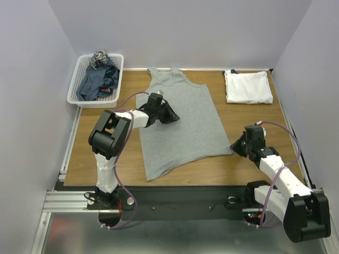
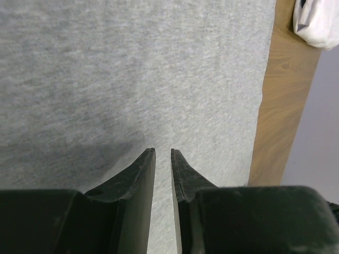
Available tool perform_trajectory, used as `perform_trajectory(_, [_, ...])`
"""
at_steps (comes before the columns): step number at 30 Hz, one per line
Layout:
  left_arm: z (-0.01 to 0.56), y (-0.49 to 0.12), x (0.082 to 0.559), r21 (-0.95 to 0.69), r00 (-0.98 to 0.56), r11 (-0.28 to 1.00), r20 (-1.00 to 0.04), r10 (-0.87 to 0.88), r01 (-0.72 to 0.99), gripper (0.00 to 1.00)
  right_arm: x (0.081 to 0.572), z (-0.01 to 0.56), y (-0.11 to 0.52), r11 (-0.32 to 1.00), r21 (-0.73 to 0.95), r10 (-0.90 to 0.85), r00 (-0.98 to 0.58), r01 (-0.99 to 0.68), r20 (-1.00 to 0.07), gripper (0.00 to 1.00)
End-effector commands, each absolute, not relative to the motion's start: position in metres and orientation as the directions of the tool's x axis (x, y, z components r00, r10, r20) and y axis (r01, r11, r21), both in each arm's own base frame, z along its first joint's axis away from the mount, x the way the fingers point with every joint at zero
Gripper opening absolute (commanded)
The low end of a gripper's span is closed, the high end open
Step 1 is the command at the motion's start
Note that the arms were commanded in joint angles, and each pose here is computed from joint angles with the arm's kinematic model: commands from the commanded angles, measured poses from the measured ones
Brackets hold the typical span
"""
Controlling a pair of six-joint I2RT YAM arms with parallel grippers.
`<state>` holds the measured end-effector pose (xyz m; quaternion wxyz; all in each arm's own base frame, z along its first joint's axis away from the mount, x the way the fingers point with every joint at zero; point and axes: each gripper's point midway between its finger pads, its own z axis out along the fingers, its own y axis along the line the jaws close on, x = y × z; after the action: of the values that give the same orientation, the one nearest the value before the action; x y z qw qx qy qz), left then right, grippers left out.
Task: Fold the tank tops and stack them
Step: Flatten the tank top out
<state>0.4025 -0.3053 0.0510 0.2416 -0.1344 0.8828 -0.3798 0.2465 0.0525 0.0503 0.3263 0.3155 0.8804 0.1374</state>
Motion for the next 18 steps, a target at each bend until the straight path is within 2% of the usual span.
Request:
perform_trajectory(1, [0.077, -0.304, 0.436, -0.772, -0.802, 0.636, -0.365, -0.473, -0.024, 0.29, 0.237, 0.057, 0.057, 0.75, 0.48, 0.658, -0.593, 0.456, -0.464, 0.0])
perform_trajectory(7, [0.068, -0.294, 0.456, -0.781, -0.784, 0.62, -0.338, -0.521, -0.075, 0.28, 0.23, 0.076, 0.063, 0.744, 0.508, 0.659, -0.601, 0.434, -0.452, 0.0])
perform_trajectory(18, [0.044, -0.275, 0.488, -0.781, -0.76, 0.599, -0.281, -0.587, -0.174, 0.28, 0.217, 0.078, 0.061, 0.715, 0.511, 0.692, -0.587, 0.477, -0.42, 0.0])
